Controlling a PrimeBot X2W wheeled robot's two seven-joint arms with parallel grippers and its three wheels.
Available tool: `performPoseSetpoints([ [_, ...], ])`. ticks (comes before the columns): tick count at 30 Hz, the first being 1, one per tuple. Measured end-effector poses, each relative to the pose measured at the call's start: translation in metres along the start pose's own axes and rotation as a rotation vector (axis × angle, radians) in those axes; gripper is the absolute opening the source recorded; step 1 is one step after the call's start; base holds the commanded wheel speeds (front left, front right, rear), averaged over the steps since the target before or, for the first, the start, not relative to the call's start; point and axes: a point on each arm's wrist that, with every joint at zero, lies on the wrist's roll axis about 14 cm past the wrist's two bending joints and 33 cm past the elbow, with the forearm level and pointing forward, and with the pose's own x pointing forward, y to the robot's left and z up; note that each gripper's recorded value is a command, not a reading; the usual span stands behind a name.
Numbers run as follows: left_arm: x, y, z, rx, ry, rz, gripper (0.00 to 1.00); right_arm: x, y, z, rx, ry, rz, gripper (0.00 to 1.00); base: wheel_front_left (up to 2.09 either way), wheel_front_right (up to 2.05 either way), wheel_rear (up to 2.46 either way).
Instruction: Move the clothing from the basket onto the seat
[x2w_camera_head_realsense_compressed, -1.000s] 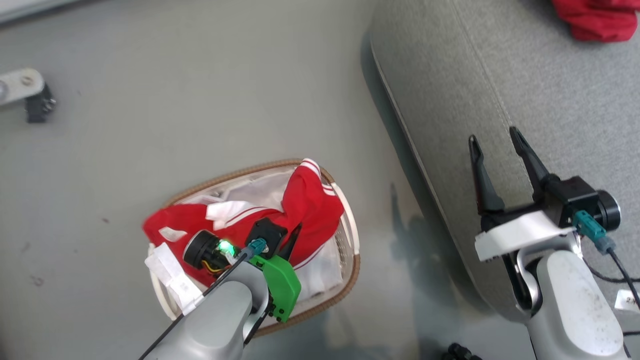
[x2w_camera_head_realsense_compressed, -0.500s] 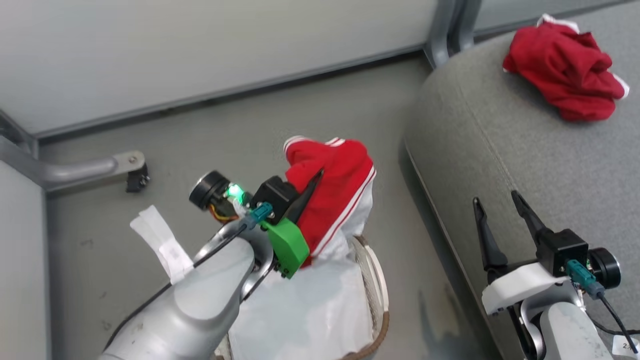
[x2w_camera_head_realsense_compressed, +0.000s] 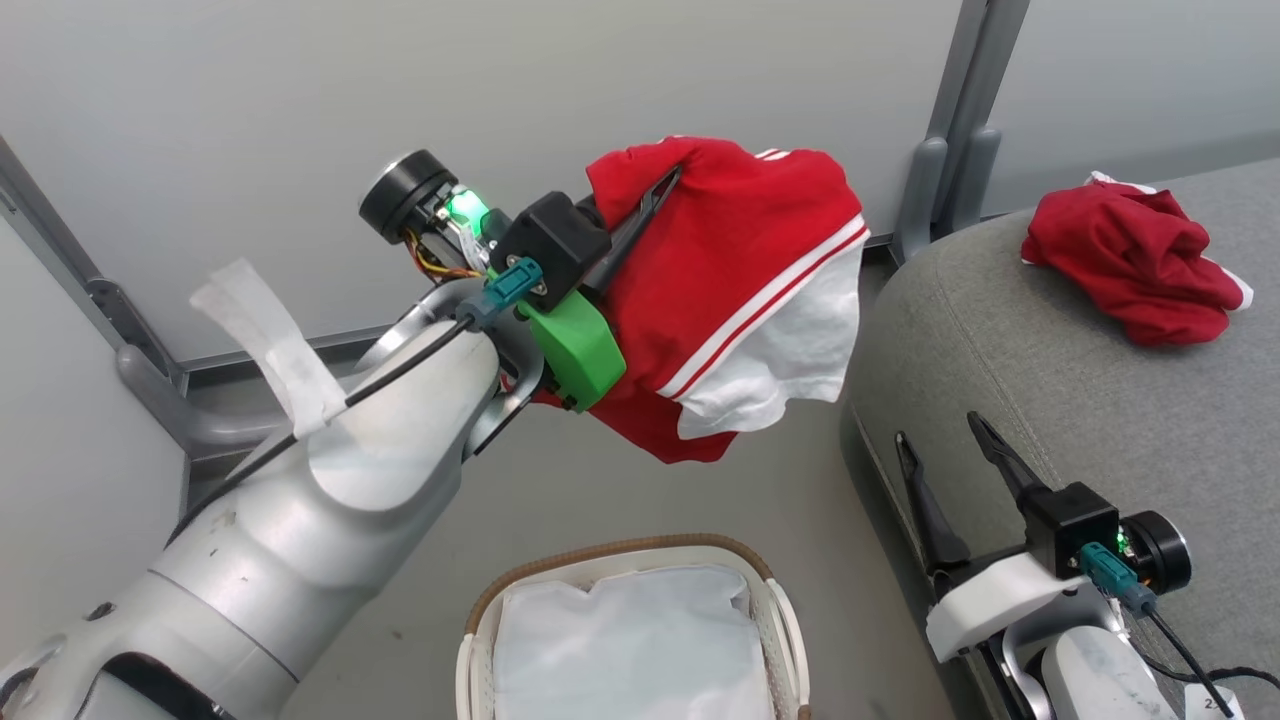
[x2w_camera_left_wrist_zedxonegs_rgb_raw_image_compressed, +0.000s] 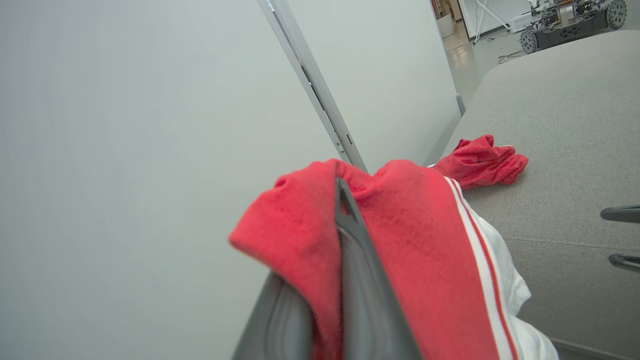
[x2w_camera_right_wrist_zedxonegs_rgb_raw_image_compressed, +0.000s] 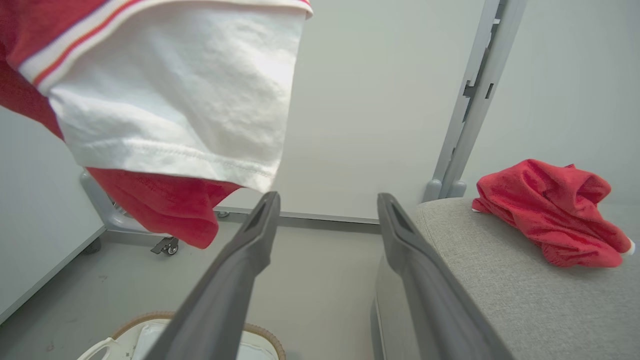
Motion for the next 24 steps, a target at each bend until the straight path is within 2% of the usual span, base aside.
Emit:
performPoseSetpoints([
  [11,0.01,0.013,0.053,0.066,-0.105,0.002,0.0,0.01,0.021,0.01,-0.015,-0.027,0.07,1.0,0.0,0.0,0.0],
  [20,0.009,0.017,0.063,0.068,-0.129,0.011,0.0,0.03,0.025,0.03,-0.054,-0.075,0.096,1.0,0.0,0.0,0.0],
  [24,0.008,0.015,0.067,0.071,-0.139,0.007,0.0,0.038,0.028,0.031,-0.116,-0.068,0.153,1.0,0.0,0.0,0.0],
])
